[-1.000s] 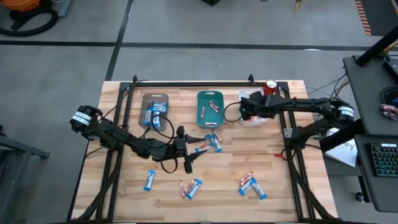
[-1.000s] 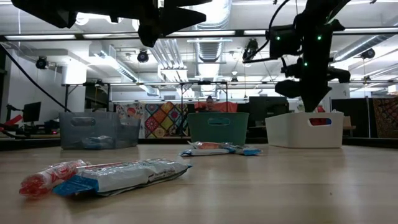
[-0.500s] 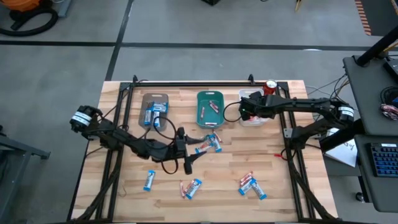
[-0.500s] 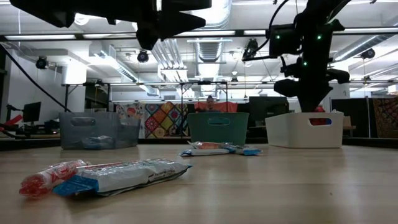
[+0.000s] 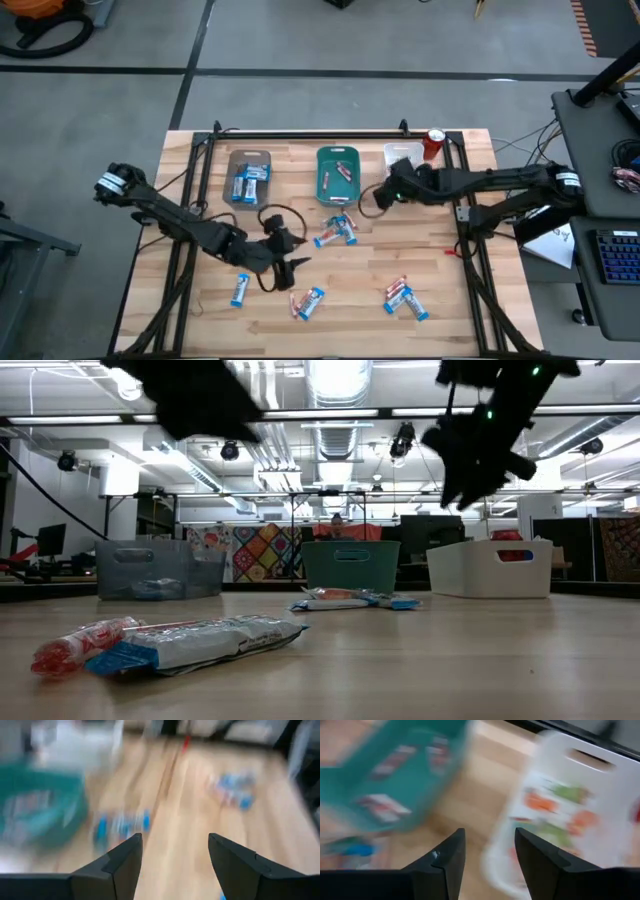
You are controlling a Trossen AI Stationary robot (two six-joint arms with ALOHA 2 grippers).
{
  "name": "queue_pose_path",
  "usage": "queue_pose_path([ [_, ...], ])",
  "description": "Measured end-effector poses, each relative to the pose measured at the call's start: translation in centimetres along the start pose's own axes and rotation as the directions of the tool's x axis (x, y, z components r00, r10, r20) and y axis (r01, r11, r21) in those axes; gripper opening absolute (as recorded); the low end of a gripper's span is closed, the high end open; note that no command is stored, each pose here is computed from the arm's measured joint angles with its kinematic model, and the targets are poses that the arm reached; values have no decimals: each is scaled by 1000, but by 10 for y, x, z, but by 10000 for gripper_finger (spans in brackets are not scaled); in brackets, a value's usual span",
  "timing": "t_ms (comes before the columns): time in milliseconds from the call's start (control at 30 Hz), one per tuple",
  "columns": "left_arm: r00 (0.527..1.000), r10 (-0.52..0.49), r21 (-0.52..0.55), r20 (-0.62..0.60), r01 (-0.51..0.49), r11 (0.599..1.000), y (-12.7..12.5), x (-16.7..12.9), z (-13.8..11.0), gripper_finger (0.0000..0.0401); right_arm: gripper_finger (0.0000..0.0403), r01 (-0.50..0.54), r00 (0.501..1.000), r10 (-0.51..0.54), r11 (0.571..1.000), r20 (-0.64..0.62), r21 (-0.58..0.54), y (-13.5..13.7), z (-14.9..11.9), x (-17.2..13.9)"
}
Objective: Sort candy
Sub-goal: Put the white chocolate into the black bin
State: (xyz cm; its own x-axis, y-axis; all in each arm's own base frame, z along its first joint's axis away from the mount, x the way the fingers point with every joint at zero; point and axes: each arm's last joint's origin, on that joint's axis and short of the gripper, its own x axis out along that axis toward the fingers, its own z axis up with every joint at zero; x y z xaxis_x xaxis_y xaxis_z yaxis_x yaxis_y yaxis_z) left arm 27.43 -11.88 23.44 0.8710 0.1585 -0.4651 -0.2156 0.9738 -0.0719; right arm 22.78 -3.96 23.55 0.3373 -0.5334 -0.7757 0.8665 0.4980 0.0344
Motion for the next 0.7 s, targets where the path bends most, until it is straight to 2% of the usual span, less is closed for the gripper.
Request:
queue_pose_path([
  [100, 961, 45, -64, -273, -65, 996, -1, -15, -5, 209, 164, -124, 990, 127, 991, 58, -46, 19, -8, -14],
  [233, 843, 74, -100, -533, -149, 984, -9, -31, -17, 209, 164, -257, 959, 267, 960, 91, -112, 43, -22, -29],
  [367, 758, 9, -148, -652, -139, 979, -25, -37, -34, 210, 164, -317, 936, 338, 931, 101, -179, 60, -37, -37],
  [533, 610, -99, -248, -786, -164, 955, -43, -40, -57, 209, 164, -359, 918, 386, 907, 93, -222, 67, -49, -46],
  [700, 536, -67, -241, -842, -262, 934, -53, -38, -76, 209, 164, -371, 912, 400, 898, 88, -238, 68, -54, -50],
])
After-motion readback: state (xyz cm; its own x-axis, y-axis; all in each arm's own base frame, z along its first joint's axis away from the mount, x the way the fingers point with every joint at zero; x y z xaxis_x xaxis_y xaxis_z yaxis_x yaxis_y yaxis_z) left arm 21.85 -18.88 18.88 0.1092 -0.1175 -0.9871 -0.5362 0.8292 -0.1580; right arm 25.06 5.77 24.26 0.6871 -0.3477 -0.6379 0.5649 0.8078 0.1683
